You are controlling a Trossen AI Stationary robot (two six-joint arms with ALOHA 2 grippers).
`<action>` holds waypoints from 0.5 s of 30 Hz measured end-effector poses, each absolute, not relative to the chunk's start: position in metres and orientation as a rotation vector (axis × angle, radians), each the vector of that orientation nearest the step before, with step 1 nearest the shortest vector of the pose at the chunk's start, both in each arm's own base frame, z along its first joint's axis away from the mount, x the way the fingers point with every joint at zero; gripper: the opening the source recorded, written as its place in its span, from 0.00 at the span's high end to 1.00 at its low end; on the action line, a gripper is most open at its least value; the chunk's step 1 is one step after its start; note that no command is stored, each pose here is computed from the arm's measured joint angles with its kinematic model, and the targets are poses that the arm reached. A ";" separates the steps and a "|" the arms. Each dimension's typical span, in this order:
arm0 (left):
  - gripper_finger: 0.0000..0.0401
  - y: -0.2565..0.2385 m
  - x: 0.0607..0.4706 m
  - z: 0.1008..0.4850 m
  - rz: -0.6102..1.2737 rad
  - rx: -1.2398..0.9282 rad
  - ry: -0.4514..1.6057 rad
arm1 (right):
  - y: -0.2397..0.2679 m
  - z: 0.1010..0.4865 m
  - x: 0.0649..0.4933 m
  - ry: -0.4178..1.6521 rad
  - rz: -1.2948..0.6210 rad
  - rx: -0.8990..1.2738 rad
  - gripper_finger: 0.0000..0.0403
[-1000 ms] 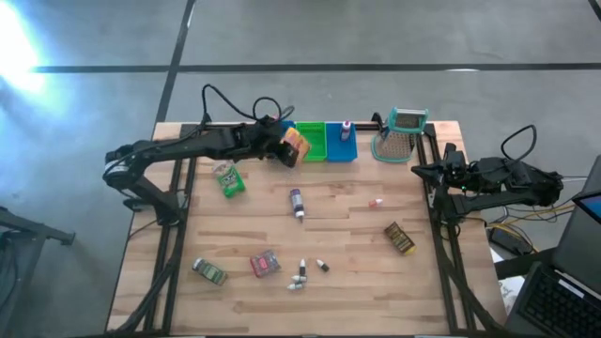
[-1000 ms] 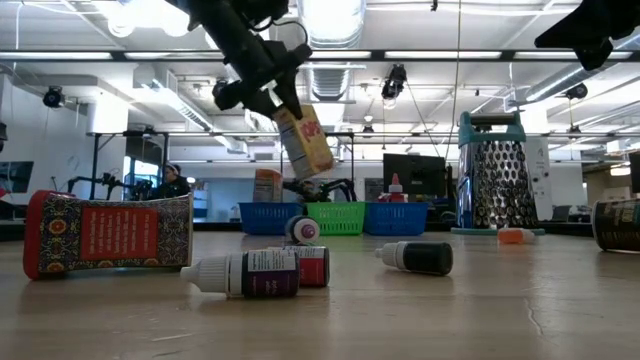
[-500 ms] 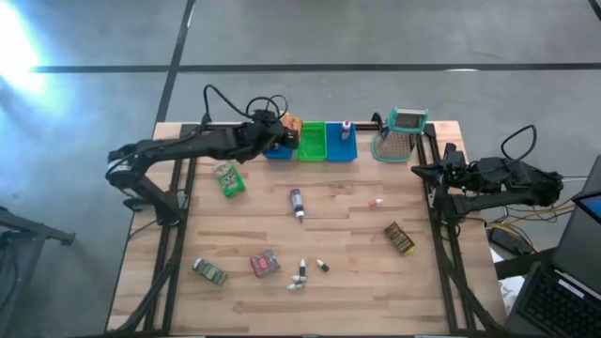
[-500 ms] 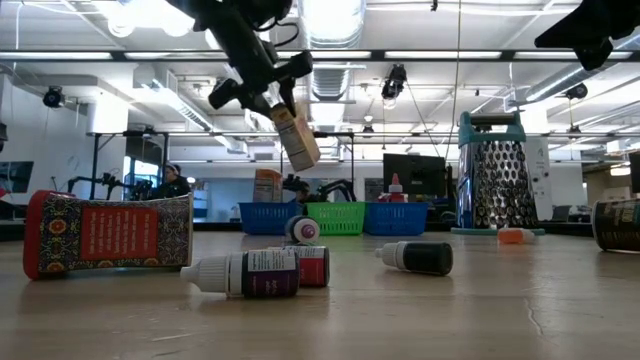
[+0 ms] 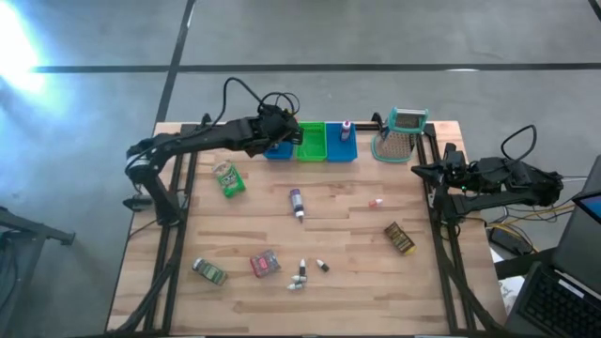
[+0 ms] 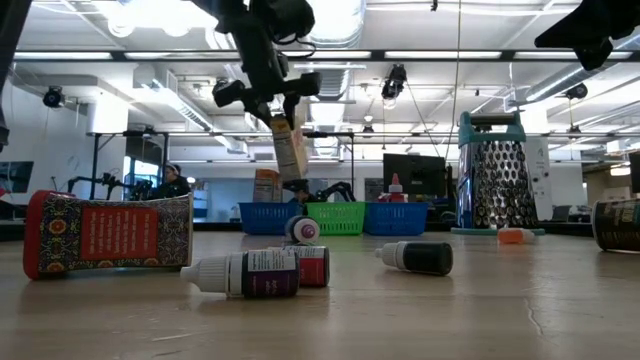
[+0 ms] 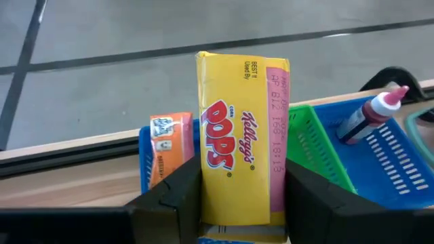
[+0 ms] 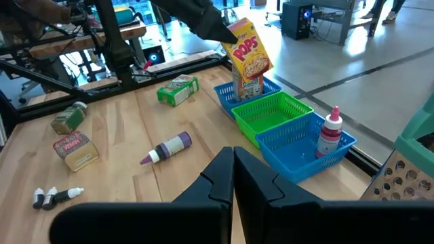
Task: Pick & Place Kitchen Items
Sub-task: Put the yellow cereal box into the left blue bin
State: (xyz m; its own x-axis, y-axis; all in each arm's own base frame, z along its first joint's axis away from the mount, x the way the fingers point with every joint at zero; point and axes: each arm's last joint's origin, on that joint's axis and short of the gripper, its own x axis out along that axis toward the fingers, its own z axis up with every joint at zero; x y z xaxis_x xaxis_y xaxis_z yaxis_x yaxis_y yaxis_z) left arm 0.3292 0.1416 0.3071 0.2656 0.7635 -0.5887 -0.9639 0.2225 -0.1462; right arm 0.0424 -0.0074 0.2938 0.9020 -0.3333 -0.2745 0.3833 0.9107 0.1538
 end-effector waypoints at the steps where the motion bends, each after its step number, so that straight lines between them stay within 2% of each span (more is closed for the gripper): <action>1: 0.59 0.143 0.330 0.307 1.250 -0.548 0.436 | -0.007 0.294 0.042 0.247 -0.373 0.207 0.98; 15: 0.59 0.159 0.338 0.277 1.323 -0.595 0.489 | -0.007 0.294 0.042 0.246 -0.373 0.207 0.98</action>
State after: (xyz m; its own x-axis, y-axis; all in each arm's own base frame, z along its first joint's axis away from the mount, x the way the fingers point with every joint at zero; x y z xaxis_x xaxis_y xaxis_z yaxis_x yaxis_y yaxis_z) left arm 0.3380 0.1590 0.2769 0.1848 0.7444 -0.6417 -0.9828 0.1380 -0.1230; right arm 0.0424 -0.0074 0.2939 0.9021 -0.3333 -0.2743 0.3833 0.9107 0.1539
